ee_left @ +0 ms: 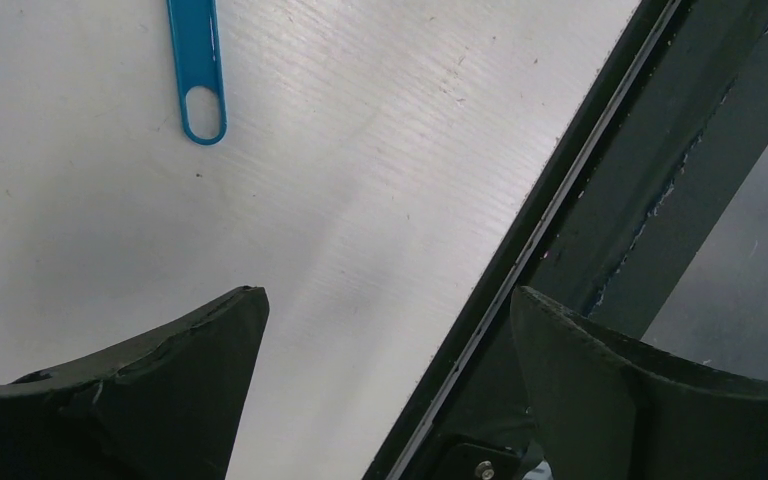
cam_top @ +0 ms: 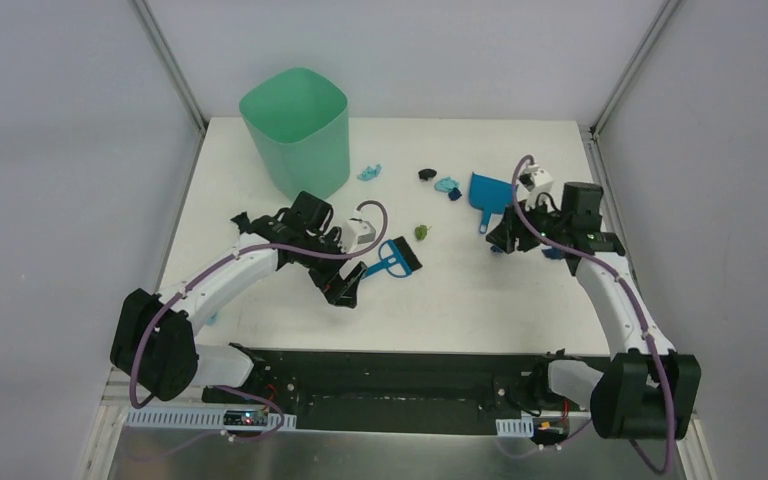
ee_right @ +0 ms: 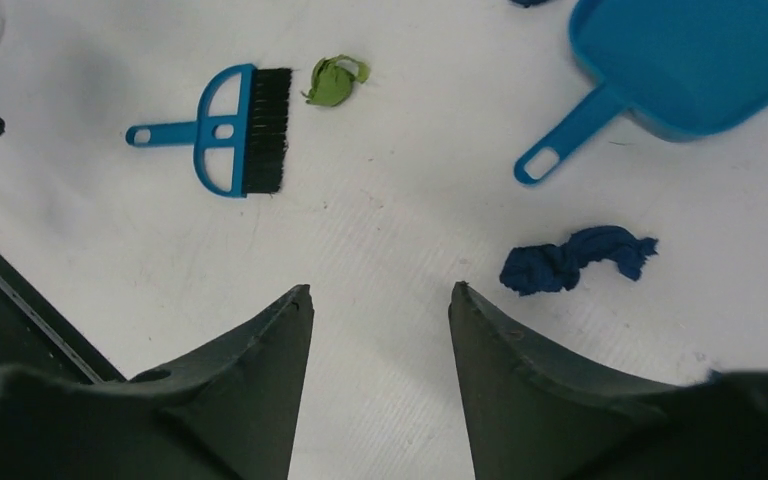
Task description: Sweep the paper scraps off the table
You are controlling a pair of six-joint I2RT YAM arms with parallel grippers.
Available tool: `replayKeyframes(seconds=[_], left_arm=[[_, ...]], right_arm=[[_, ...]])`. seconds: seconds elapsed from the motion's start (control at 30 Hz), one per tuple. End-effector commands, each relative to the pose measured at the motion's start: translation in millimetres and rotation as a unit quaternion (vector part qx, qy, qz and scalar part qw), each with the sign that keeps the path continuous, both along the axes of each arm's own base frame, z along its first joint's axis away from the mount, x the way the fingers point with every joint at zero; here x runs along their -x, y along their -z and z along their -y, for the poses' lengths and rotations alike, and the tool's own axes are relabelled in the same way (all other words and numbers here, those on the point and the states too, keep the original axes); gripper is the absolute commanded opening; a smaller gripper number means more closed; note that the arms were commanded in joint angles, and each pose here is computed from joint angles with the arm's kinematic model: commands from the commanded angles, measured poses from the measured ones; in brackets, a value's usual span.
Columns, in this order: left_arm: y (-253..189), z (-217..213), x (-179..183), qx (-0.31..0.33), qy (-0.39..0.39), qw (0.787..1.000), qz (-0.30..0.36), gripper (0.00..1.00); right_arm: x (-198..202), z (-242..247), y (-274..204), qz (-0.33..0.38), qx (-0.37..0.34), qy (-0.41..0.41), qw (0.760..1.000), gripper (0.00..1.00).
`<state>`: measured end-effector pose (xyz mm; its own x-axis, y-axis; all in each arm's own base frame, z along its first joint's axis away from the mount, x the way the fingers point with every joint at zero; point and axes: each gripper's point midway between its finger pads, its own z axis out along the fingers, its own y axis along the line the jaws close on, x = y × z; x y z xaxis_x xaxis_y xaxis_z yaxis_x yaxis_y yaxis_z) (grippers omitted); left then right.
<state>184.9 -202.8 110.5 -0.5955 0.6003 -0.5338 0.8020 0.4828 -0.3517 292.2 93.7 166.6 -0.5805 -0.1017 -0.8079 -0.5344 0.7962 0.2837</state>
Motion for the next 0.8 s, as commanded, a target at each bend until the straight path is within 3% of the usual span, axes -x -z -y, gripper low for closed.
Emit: replayKeyframes(seconds=[0.0, 0.07, 0.2, 0.37, 0.77], left_arm=[[-7.7, 4.7, -5.8, 0.022, 0.014, 0.999, 0.032, 0.97], [-7.0, 2.0, -7.7, 0.015, 0.009, 0.999, 0.039, 0.96], [-5.2, -2.7, -9.5, 0.009, 0.003, 0.999, 0.045, 0.97], [-12.5, -6.0, -18.8, 0.021, -0.021, 0.998, 0.052, 0.97], [-22.6, -10.2, -22.6, 0.040, -0.040, 0.997, 0.052, 0.96]], right_arm=[[-24.7, -11.1, -5.1, 0.021, 0.071, -0.029, 0.997, 0.50], [-39.4, -9.6, -3.9, 0.009, 0.079, -0.013, 0.997, 0.42], [-78.6, 3.2, 13.1, -0.056, 0.098, 0.063, 0.992, 0.37], [-112.0, 11.1, 47.2, -0.126, 0.122, 0.096, 0.980, 0.44], [-178.7, 1.7, 79.3, -0.134, 0.132, 0.062, 0.980, 0.44]])
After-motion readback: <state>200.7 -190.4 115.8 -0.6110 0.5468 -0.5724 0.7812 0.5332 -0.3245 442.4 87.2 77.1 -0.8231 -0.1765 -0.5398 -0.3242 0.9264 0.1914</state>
